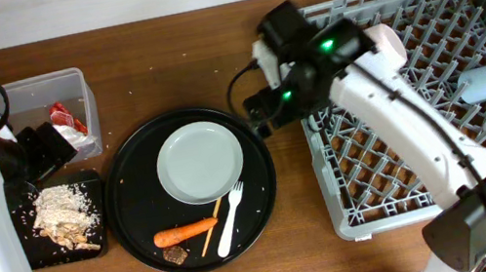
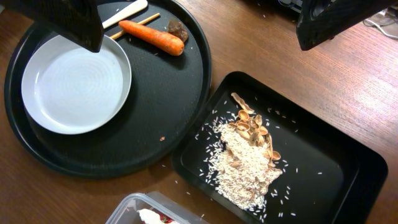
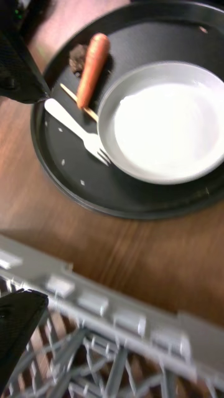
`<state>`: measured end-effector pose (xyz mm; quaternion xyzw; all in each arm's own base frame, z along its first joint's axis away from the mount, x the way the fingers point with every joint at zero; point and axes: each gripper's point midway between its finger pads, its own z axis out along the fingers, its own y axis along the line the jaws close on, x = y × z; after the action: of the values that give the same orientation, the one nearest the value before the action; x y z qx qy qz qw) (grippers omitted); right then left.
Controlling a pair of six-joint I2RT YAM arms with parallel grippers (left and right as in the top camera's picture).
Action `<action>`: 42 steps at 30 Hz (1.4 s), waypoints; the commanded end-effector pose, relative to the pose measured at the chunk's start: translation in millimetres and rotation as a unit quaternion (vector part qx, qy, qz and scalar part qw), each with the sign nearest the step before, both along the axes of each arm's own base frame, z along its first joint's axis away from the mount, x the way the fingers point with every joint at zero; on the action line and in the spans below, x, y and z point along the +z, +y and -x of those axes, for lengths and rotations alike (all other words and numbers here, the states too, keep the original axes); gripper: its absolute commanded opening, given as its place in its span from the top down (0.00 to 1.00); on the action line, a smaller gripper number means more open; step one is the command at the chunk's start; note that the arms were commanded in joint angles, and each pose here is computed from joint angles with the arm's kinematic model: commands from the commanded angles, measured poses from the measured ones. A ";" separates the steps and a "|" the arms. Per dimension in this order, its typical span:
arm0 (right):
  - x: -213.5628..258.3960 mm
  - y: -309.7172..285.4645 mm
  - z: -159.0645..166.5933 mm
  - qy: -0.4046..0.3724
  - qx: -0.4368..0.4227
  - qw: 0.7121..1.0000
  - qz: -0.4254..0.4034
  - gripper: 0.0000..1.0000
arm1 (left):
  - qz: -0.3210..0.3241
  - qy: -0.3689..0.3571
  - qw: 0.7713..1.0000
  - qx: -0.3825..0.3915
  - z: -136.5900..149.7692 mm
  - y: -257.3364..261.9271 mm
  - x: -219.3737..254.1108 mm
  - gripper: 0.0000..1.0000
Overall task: Sort waste into correct bins and load items into the dishwasher rack
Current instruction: 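Grasp the white bowl from the round tray with the right gripper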
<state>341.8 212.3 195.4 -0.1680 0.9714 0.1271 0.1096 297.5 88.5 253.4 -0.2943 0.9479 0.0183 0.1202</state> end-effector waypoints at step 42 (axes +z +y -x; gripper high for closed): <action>-51.8 14.4 -75.1 -0.013 -0.136 0.987 0.081 0.96 | -0.004 -0.004 1.000 -0.004 -0.5 1.6 1.7 0.01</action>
<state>382.6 264.0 58.3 -0.0422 0.9969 0.0651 0.0135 297.8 88.6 253.5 -0.2943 0.9479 0.0183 0.1208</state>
